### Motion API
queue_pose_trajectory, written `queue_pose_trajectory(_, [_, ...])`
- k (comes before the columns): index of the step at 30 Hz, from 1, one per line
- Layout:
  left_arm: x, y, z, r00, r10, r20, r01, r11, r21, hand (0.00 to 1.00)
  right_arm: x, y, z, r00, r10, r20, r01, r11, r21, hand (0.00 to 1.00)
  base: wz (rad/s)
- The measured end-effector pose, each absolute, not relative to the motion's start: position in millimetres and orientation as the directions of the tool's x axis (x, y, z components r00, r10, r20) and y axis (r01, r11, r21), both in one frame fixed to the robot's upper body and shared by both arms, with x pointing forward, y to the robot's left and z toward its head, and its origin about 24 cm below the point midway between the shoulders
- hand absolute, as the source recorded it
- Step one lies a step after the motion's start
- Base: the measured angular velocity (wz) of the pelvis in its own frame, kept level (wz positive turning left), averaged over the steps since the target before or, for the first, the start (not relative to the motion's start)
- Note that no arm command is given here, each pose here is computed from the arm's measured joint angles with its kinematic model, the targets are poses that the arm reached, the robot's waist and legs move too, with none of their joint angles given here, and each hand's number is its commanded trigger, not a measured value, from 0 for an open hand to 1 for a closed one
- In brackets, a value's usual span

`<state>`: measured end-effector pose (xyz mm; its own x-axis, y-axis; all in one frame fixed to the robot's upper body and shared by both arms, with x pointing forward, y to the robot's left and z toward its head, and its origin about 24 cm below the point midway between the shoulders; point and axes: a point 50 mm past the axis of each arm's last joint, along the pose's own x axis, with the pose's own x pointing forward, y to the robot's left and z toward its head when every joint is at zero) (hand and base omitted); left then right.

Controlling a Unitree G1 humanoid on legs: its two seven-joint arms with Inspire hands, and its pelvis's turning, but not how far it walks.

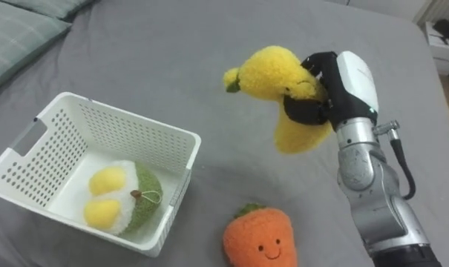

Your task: Collect toys from the bed

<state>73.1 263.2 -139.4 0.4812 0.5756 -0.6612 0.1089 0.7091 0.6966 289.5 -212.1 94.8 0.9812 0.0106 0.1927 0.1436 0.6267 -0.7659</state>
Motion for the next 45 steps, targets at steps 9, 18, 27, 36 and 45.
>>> queue_pose_trajectory(9, [86, 255, -140, 0.506, 0.549, -0.666, 0.109, 0.725, 0.68, 0.0, 287, -182, 104, 0.972, 0.104, 0.21, 0.081, 0.693, -0.717, 1.0, 0.03])
queue_pose_trajectory(18, [89, 248, -143, 0.504, 0.5, -0.704, 0.184, 0.734, 0.653, 0.0, 283, -149, 106, 0.959, 0.216, 0.182, -0.037, 0.736, -0.676, 1.0, 0.02])
queue_pose_trajectory(27, [92, 236, -145, 0.513, 0.472, -0.717, 0.217, 0.737, 0.64, 0.0, 280, -122, 97, 0.943, 0.304, 0.132, -0.149, 0.744, -0.651, 1.0, 0.01])
queue_pose_trajectory(36, [93, 237, -145, 0.508, 0.481, -0.715, 0.222, 0.729, 0.648, 0.0, 282, -90, 108, 0.902, 0.403, 0.153, -0.216, 0.73, -0.649, 0.88, 0.05])
queue_pose_trajectory(45, [96, 238, -144, 0.513, 0.48, -0.712, 0.22, 0.728, 0.649, 0.0, 280, -83, 105, 0.891, 0.432, 0.139, -0.247, 0.719, -0.65, 0.0, 0.05])
